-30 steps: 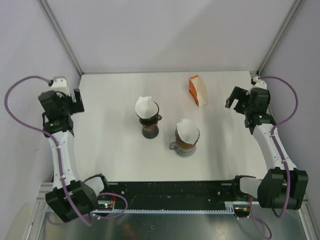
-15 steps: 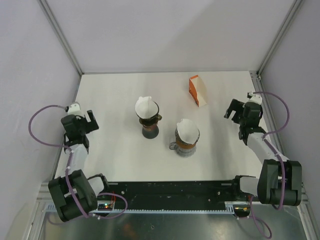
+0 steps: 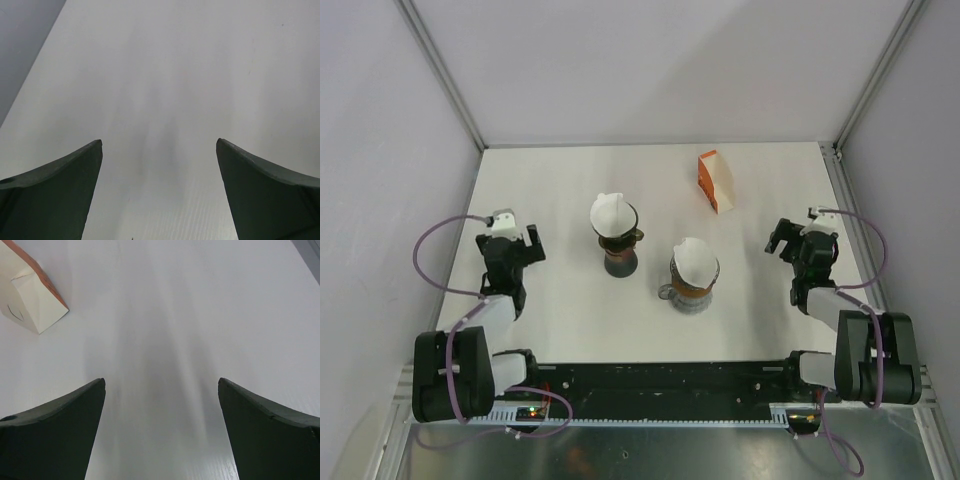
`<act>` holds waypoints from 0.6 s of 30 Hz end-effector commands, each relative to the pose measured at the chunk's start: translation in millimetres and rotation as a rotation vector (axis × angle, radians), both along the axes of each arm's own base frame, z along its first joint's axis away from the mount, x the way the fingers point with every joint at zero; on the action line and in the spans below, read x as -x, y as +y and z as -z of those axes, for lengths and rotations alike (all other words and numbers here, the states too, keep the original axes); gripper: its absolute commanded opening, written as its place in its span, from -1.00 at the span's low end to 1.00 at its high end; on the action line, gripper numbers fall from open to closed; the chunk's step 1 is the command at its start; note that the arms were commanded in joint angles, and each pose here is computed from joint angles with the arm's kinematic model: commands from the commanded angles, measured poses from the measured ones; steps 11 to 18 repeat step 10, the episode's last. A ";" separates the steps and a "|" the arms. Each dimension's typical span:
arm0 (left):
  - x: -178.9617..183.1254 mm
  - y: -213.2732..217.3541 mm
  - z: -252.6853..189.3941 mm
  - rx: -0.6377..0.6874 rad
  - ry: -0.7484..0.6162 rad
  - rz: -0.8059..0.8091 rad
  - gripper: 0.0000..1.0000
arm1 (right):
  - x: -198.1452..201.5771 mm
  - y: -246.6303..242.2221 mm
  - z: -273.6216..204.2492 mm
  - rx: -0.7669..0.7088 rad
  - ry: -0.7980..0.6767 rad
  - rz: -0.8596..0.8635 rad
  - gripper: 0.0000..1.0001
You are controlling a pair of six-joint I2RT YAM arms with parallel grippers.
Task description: Place the coffee filter in the dripper
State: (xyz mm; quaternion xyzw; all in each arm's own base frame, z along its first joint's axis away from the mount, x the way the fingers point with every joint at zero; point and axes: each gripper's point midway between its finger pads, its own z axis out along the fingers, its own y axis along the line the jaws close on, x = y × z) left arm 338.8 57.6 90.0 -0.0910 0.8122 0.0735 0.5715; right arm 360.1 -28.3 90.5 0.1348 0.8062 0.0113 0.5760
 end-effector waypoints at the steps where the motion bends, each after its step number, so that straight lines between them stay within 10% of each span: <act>1: -6.3 0.7 -16.6 0.001 -0.110 -0.010 0.99 | -9.6 -7.5 -20.5 0.050 -0.134 0.018 0.99; 18: -7.1 1.7 -20.8 0.031 -0.155 -0.005 0.99 | -4.2 -7.4 -18.2 0.062 -0.176 0.007 0.99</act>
